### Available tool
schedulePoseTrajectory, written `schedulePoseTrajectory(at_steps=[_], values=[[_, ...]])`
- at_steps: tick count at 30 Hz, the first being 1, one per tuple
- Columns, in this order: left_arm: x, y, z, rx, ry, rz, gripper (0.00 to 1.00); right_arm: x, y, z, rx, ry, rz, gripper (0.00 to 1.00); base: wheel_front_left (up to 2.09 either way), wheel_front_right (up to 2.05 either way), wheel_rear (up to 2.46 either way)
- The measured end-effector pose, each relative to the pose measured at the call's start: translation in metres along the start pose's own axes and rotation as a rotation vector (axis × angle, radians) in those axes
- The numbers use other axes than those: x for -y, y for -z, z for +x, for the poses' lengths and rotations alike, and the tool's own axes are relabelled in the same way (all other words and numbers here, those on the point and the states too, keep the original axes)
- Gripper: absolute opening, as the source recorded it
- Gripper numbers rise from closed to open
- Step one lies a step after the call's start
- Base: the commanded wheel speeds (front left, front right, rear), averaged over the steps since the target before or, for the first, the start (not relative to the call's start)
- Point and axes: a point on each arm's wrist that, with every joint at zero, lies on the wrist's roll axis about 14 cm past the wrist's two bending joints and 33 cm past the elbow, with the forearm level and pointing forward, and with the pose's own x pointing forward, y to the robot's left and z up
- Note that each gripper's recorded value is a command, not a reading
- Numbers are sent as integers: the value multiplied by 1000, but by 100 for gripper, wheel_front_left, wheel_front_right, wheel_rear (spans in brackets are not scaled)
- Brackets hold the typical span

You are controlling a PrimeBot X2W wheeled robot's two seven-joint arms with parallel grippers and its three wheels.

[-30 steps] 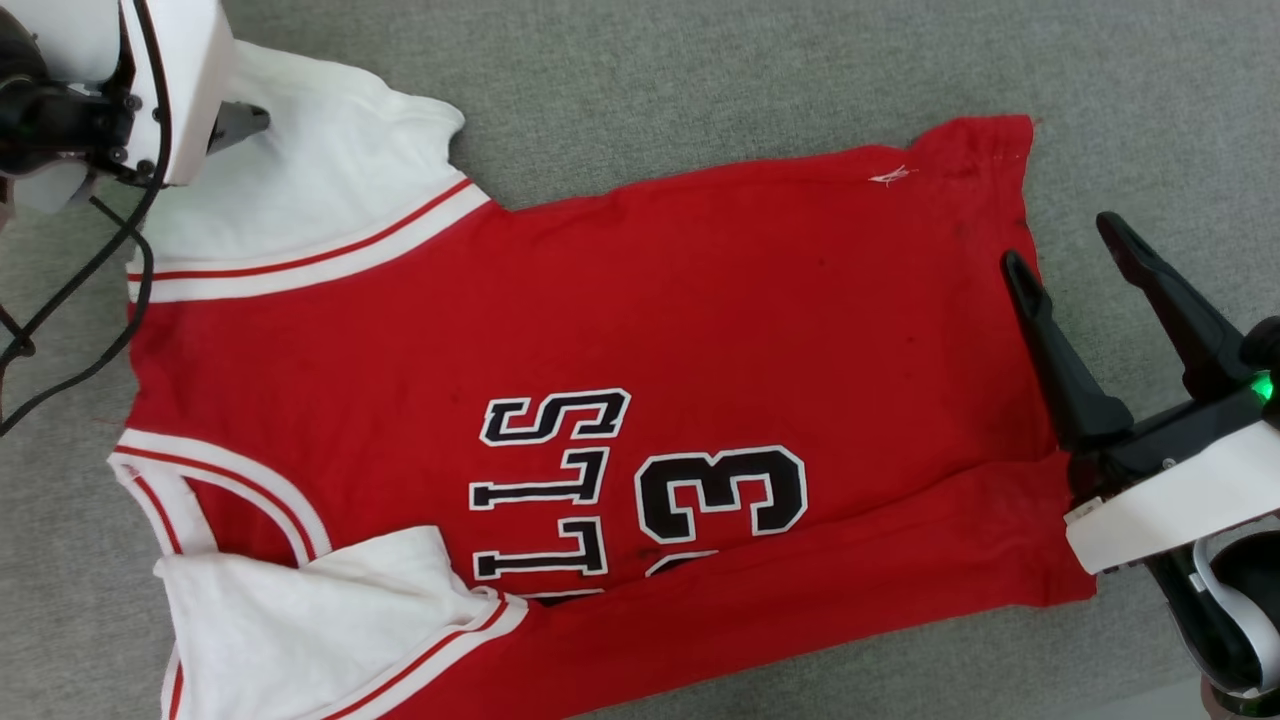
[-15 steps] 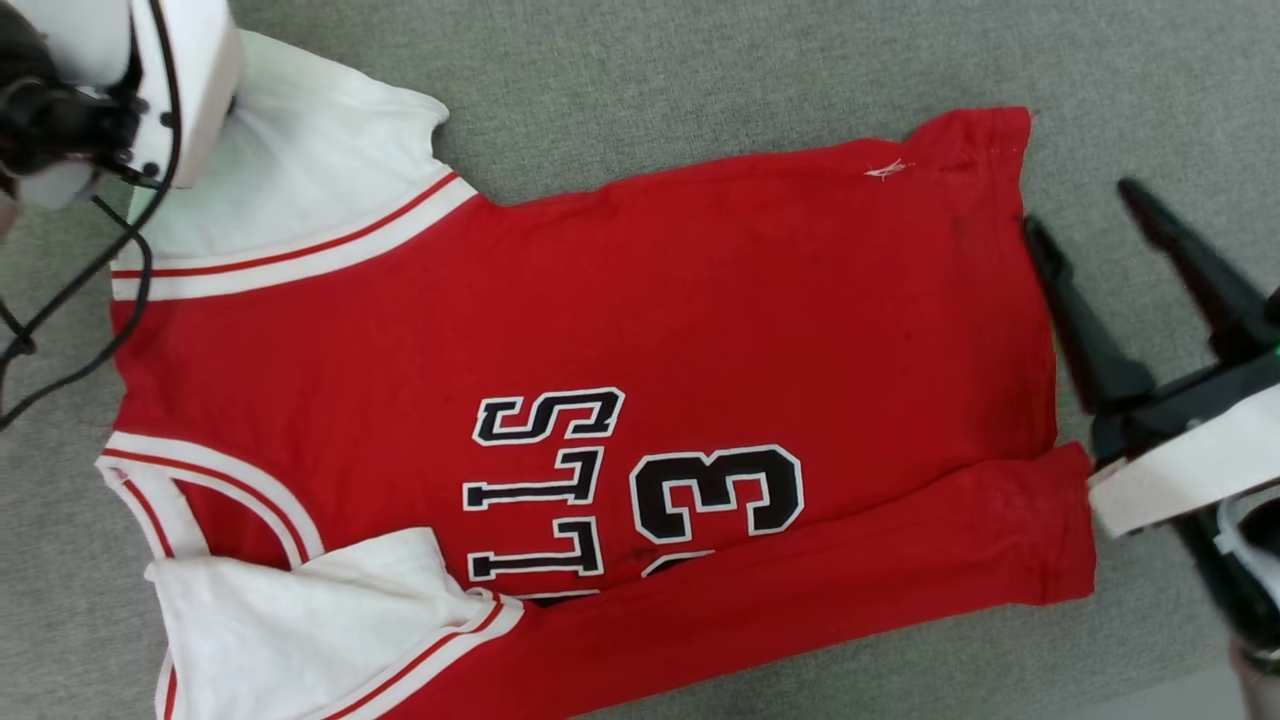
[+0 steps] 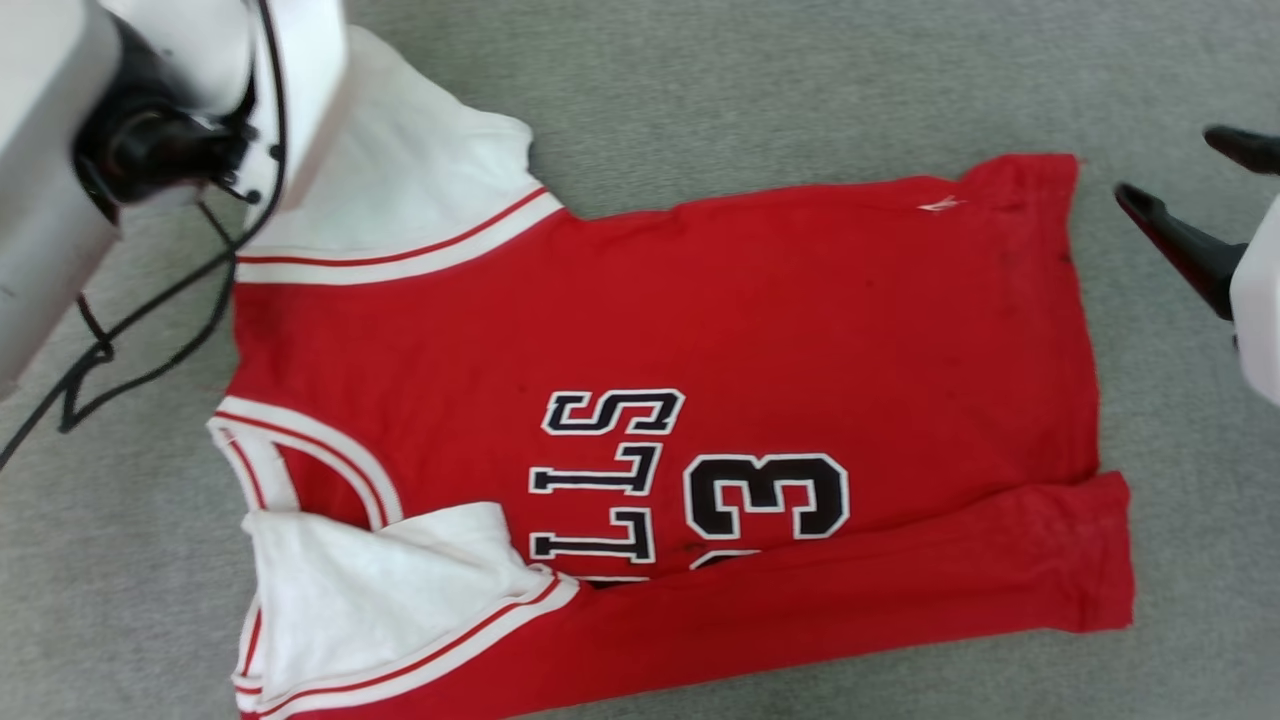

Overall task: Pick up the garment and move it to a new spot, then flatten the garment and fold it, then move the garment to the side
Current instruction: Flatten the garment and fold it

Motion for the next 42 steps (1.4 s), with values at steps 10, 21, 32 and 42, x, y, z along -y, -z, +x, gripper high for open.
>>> schedulePoseTrajectory(at_steps=[10,21,32,42], values=[[9,7,-8,38,19,42,0,-1,28,41,-366,-90,70,100,0,0,0],[0,10,-2,64,26,41,0,-34,67,91,-496,-150,60,100,0,0,0],[9,1,-16,110,27,76,0,-36,55,89,-403,-160,78,0,0,0,0],[33,18,-65,195,32,78,0,-27,34,49,-224,-130,100,0,0,0,0]])
